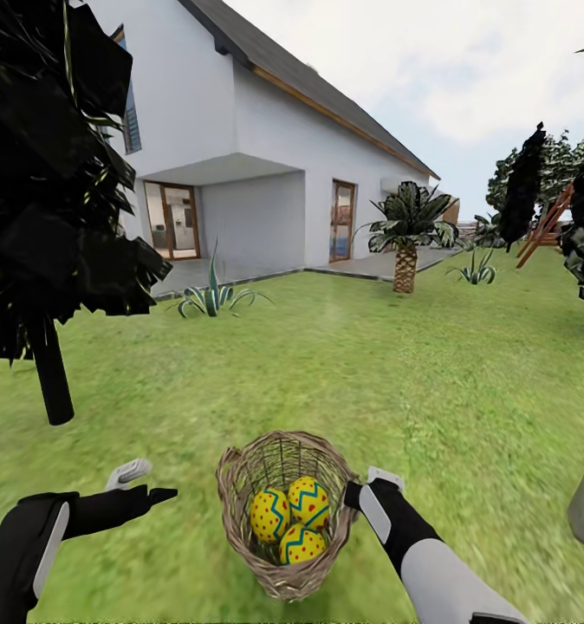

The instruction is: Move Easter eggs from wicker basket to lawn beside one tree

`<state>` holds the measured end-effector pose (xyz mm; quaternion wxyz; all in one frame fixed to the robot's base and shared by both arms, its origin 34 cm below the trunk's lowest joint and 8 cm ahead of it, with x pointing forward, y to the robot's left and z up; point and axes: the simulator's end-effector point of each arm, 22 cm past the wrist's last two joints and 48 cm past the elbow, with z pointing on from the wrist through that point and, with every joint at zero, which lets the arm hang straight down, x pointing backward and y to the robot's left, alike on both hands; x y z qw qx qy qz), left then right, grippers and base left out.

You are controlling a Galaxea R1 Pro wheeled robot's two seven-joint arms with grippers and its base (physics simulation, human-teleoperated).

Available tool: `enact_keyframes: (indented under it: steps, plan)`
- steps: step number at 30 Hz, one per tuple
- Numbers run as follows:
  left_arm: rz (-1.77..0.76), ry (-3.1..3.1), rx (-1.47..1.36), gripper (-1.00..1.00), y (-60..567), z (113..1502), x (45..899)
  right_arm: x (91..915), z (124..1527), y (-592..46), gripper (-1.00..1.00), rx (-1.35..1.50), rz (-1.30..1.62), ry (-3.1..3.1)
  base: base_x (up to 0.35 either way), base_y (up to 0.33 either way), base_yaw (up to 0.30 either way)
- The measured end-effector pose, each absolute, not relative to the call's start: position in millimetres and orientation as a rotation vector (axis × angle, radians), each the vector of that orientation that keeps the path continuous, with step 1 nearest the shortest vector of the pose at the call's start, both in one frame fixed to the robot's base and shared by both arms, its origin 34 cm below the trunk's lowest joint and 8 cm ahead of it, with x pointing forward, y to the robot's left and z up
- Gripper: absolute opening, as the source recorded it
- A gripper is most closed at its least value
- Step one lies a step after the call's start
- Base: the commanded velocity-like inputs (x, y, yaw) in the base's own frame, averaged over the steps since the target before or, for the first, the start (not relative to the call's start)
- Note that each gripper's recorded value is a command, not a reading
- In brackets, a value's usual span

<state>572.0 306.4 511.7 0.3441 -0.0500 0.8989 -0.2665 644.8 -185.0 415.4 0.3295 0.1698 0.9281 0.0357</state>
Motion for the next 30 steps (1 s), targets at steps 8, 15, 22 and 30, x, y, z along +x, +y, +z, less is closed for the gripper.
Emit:
enact_keyframes:
  steps: [8, 15, 22, 30]
  plan:
    - [-0.692, 2.343, -0.135, 1.0, 307.3, 507.3, 572.2, 639.3, 402.4, -185.2, 1.0, 0.431, 0.074, 2.447, 0.0, 0.0, 0.0]
    - [-0.695, 2.34, -0.134, 1.0, 307.1, 509.5, 571.9, 639.4, 404.4, -185.0, 1.0, 0.428, 0.075, 2.444, 0.0, 0.0, 0.0]
    - [-0.695, 2.337, -0.134, 1.0, 306.7, 524.5, 575.4, 643.5, 420.2, -184.9, 1.0, 0.427, 0.075, 2.44, 0.0, 0.0, 0.0]
    - [-0.695, 2.342, -0.135, 1.0, 306.6, 542.2, 579.8, 648.3, 438.2, -184.9, 1.0, 0.427, 0.075, 2.44, 0.0, 0.0, 0.0]
